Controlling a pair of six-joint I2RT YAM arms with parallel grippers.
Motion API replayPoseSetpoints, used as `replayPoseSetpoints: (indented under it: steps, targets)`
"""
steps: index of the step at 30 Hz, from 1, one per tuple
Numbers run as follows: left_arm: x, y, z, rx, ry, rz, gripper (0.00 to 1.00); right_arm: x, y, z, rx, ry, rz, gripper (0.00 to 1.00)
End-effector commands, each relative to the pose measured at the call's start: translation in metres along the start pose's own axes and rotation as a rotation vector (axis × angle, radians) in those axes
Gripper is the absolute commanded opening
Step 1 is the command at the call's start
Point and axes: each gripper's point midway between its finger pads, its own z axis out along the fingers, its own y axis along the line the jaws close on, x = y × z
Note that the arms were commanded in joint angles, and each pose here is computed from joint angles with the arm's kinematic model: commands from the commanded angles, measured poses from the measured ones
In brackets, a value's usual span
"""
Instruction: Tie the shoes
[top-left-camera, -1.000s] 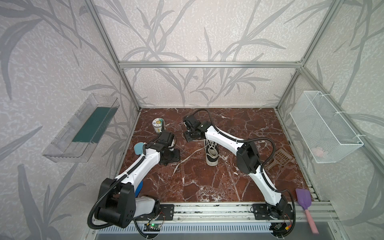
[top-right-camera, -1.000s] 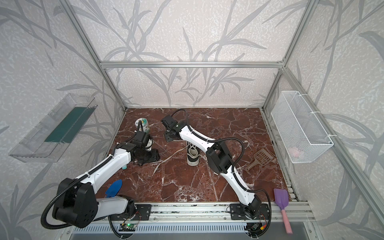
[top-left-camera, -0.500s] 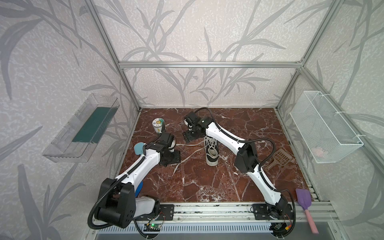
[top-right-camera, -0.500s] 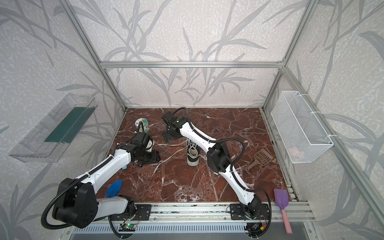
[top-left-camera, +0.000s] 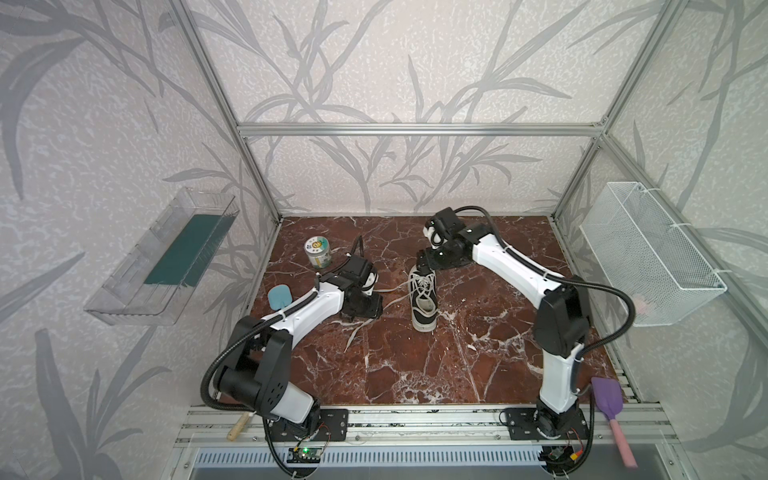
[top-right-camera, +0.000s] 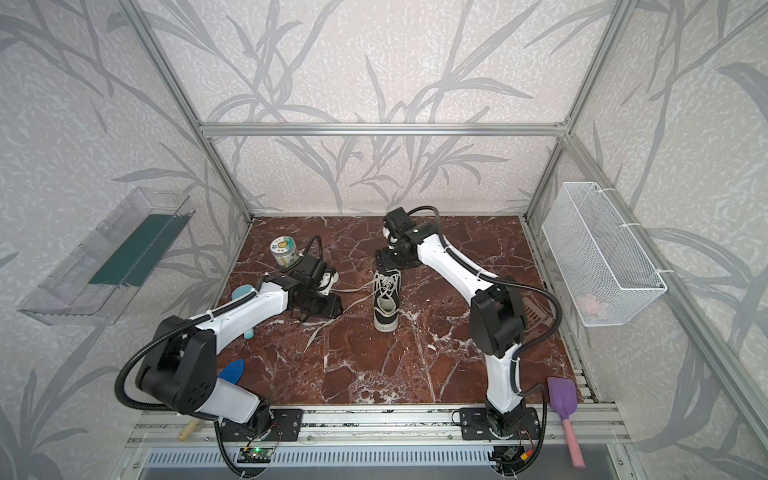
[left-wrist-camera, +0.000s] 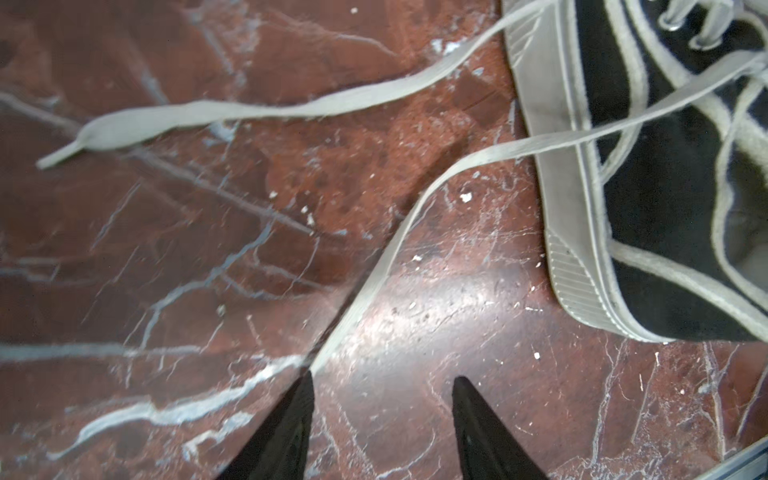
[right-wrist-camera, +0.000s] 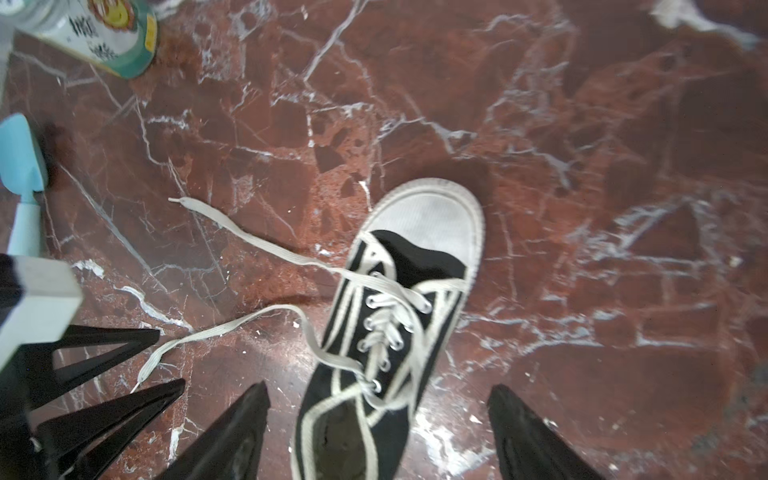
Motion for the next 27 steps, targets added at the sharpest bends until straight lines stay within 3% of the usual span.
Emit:
replayPoseSetpoints:
  steps: [1, 9, 27]
  targets:
    - [-0.023, -0.013, 0.01, -0.001, -0.021, 0.134, 0.54, 0.007, -0.02, -0.024, -0.01, -0.045, 0.018, 0.83]
    - [-0.046, -0.032, 0.04, 0.033, -0.023, 0.227, 0.5, 0.037, -0.066, -0.042, 0.0, -0.053, 0.116, 0.82]
    - [-0.043, -0.024, 0.08, -0.065, 0.055, 0.295, 0.4, 0.052, -0.081, -0.053, -0.005, -0.051, 0.153, 0.81]
